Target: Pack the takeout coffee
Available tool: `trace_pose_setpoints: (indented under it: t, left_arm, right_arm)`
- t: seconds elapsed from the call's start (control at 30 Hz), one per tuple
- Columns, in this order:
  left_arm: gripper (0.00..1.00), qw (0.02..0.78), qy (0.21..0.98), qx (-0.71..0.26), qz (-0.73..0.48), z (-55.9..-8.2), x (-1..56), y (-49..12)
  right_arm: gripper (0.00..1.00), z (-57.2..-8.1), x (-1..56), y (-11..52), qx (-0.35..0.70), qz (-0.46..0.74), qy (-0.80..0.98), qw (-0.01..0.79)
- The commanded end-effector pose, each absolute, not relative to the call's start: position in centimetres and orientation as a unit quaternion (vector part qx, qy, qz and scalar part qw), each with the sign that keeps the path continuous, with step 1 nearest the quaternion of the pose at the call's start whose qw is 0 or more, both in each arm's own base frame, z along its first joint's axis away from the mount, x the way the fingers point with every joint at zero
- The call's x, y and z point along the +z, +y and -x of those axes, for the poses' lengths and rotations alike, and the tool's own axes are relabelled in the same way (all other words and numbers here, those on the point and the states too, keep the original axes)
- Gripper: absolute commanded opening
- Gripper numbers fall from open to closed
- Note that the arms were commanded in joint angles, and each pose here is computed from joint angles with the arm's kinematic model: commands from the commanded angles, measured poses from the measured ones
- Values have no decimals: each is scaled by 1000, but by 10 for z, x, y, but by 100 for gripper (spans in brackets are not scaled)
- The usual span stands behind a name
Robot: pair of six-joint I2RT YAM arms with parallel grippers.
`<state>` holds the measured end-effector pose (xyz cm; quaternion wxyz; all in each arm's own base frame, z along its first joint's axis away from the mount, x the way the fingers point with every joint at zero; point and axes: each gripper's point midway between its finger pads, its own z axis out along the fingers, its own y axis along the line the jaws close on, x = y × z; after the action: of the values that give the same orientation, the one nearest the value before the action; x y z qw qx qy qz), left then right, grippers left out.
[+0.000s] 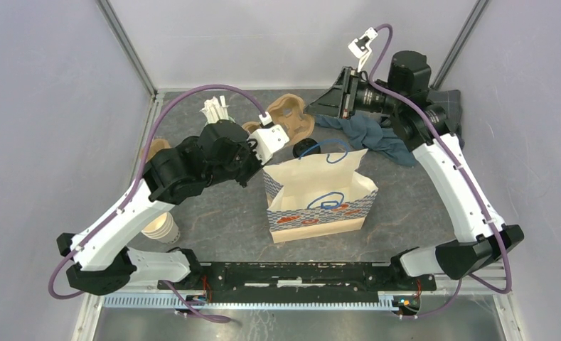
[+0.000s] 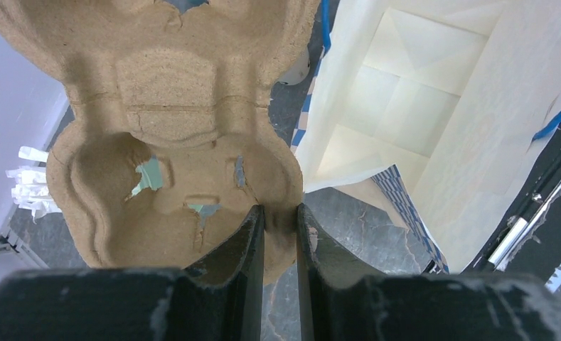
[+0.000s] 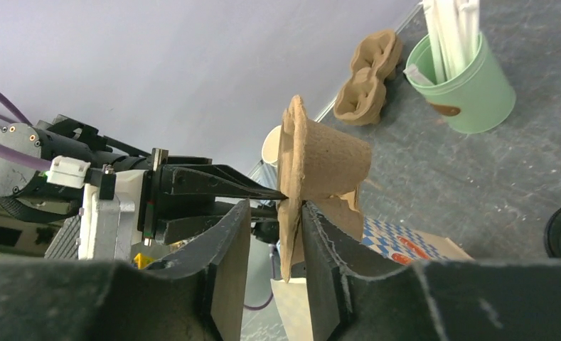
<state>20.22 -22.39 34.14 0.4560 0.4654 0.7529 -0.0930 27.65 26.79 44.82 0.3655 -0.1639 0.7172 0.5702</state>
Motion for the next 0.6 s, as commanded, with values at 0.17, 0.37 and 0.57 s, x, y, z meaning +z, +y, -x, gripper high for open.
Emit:
trace_pose_setpoints:
  t: [0.17,0.37,0.57]
  left_arm:
    - [2,469,723,-101,-498,-193,349,-224]
    - [2,467,720,-103,-503,-191,348,-226]
    - [29,475,750,-91,-452,-198,353,-219]
  right_arm:
    - [31,-267,440,282,587,182,716,332]
    - [11,-261,426,279,587,169,724,321]
    - [0,-254,445,269,578,154,714,364]
